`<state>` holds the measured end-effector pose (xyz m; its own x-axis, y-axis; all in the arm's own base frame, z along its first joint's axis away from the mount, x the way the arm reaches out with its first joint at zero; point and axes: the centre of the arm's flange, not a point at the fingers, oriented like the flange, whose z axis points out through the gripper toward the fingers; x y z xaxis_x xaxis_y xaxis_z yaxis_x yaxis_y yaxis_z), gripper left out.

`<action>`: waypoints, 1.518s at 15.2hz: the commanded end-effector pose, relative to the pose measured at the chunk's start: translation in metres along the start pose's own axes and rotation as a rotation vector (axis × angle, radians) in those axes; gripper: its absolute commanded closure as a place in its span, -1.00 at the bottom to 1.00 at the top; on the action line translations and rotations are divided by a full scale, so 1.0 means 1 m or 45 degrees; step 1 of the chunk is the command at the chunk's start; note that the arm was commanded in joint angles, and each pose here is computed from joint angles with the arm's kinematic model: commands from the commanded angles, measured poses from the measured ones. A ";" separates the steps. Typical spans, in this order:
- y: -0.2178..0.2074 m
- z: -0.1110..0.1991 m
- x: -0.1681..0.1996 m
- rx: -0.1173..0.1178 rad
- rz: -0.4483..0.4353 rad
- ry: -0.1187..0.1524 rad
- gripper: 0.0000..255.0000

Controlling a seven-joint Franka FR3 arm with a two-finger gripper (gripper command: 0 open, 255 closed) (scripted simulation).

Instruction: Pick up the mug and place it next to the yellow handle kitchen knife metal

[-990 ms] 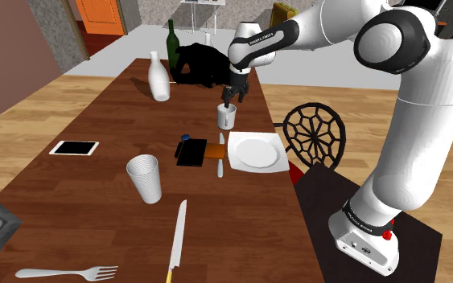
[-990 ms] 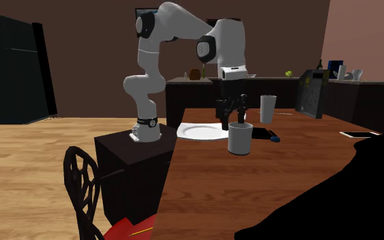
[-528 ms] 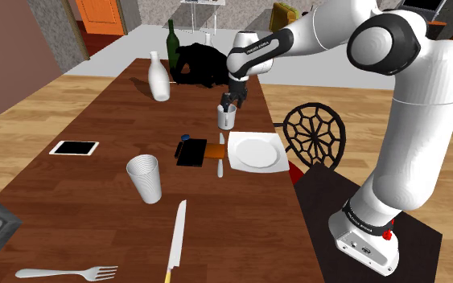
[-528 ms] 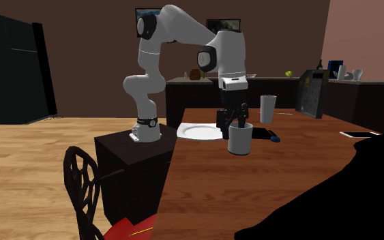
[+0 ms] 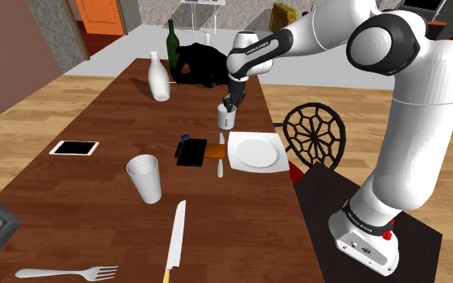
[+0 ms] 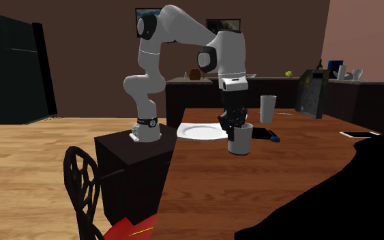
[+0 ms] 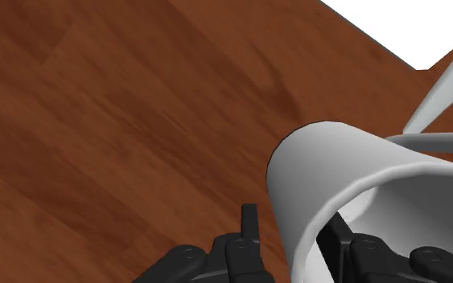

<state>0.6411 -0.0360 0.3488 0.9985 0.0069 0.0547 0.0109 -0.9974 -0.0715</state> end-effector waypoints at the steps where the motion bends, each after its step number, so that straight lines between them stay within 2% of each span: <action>1: 0.000 0.000 0.000 0.000 0.000 0.000 1.00; 8: 0.000 0.000 0.000 0.000 0.000 0.000 1.00; 23: -0.006 -0.079 0.004 0.000 0.000 0.000 1.00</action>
<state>0.6411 -0.0354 0.4215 0.9985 0.0069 0.0549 0.0108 -0.9974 -0.0716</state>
